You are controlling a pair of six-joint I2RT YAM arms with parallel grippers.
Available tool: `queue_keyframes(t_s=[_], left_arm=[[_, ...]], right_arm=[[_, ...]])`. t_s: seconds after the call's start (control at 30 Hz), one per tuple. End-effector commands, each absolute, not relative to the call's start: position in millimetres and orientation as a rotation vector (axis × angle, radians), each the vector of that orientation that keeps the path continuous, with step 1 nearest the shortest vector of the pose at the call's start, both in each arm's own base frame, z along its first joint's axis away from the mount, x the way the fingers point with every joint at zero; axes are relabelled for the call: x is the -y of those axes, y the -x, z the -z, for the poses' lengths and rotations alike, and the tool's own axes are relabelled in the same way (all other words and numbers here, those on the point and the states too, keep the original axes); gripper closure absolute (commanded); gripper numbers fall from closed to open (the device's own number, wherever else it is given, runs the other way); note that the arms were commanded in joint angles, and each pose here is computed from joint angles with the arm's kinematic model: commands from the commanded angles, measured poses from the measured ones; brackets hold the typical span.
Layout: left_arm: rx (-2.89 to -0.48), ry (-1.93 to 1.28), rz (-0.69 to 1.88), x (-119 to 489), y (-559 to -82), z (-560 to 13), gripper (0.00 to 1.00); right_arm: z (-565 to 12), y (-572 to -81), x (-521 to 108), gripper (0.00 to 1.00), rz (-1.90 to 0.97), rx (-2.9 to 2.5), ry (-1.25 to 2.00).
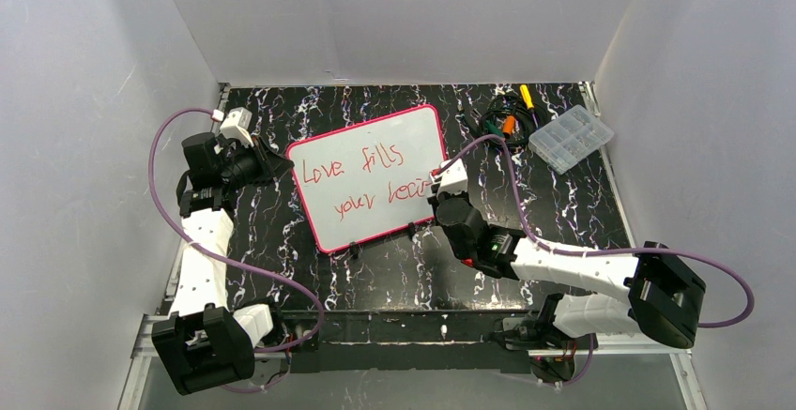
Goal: Write a sentence on the whiteboard
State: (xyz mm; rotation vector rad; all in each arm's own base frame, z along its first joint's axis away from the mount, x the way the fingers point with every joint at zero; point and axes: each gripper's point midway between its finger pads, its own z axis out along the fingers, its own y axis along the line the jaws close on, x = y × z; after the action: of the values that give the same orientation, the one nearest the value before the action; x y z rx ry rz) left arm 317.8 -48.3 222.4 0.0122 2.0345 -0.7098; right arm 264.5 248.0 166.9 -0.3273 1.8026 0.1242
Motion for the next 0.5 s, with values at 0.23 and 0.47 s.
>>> queue_keyframes(t_s=[0.23, 0.47], left_arm=[[-2.026, -0.026, 0.721, 51, -312, -224, 0.98], [-2.026, -0.028, 0.723, 52, -312, -224, 0.98]], right_arm=[[-158, -254, -249, 0.99, -0.222, -1.865, 0.273], [-146, -246, -246, 0.99, -0.235, -1.904, 0.265]])
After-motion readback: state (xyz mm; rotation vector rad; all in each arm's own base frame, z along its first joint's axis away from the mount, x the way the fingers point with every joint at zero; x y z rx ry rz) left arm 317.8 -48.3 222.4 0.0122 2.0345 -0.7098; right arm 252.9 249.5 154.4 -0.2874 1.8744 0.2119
